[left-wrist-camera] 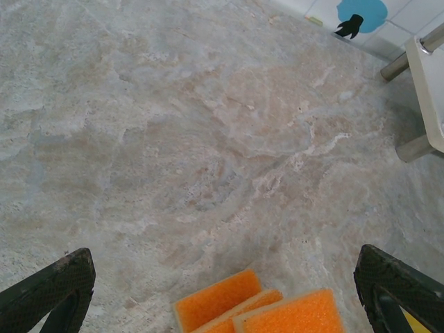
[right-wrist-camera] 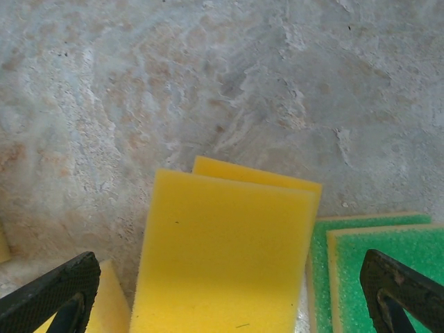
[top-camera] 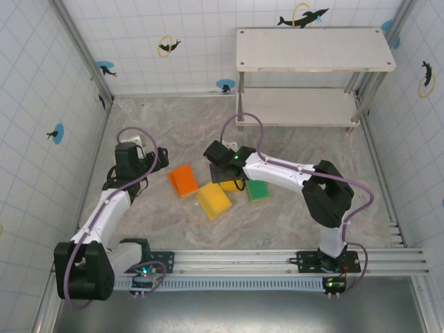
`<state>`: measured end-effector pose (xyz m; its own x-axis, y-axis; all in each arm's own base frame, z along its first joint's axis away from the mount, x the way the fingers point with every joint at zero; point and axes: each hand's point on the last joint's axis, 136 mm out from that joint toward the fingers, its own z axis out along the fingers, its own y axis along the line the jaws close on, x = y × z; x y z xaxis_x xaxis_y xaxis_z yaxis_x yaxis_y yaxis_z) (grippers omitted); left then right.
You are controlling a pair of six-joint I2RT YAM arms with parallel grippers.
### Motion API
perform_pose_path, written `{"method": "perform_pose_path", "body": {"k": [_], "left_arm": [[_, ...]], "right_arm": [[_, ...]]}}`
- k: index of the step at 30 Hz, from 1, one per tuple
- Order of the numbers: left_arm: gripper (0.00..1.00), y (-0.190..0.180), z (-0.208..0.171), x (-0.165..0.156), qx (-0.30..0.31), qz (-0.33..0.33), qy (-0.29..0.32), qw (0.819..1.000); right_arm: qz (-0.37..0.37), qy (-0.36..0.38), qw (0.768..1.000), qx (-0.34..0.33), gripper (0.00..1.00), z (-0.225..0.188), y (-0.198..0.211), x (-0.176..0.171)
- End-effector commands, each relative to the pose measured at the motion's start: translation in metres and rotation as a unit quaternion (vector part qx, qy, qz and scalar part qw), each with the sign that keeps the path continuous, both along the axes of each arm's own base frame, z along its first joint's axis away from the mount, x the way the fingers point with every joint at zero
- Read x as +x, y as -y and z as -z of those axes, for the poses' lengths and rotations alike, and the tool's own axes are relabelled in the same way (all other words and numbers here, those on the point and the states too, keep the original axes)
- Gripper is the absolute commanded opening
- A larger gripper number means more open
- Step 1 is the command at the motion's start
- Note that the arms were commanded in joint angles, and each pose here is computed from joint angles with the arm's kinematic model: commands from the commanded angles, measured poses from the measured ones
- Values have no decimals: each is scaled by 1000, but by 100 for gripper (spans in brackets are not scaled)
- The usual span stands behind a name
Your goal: Place and organize the cleaning sponges onto the shelf
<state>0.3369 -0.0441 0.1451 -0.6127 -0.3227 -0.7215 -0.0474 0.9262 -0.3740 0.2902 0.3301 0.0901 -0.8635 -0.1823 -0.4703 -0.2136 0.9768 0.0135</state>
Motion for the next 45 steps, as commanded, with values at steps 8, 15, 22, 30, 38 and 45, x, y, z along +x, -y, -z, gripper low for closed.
{"method": "perform_pose_path", "body": {"k": [8,15,22,30,38,45], "left_arm": [[98,2,1,3,5,7,-6,1000],[98,1,1,2,6,3,-7,1000],[98,0,3,2,6,0,-10,1000],[98,0,4,2,7,1,-13,1000],[98,-1,7,2,8,-1,-17,1000],[98,-1,8,2,9,-2,-19,1000]], "right_arm": [[13,-22,1000,-8,99,14,-2,6],[8,-33,999,-14,93,22,-5,5],[5,-40,999,-18,87,27,-5,3],[0,-51,998,-21,82,35,-6,0],[-6,-55,998,-25,75,38,-9,0],[-10,-37,999,-25,65,27,-7,6]]}}
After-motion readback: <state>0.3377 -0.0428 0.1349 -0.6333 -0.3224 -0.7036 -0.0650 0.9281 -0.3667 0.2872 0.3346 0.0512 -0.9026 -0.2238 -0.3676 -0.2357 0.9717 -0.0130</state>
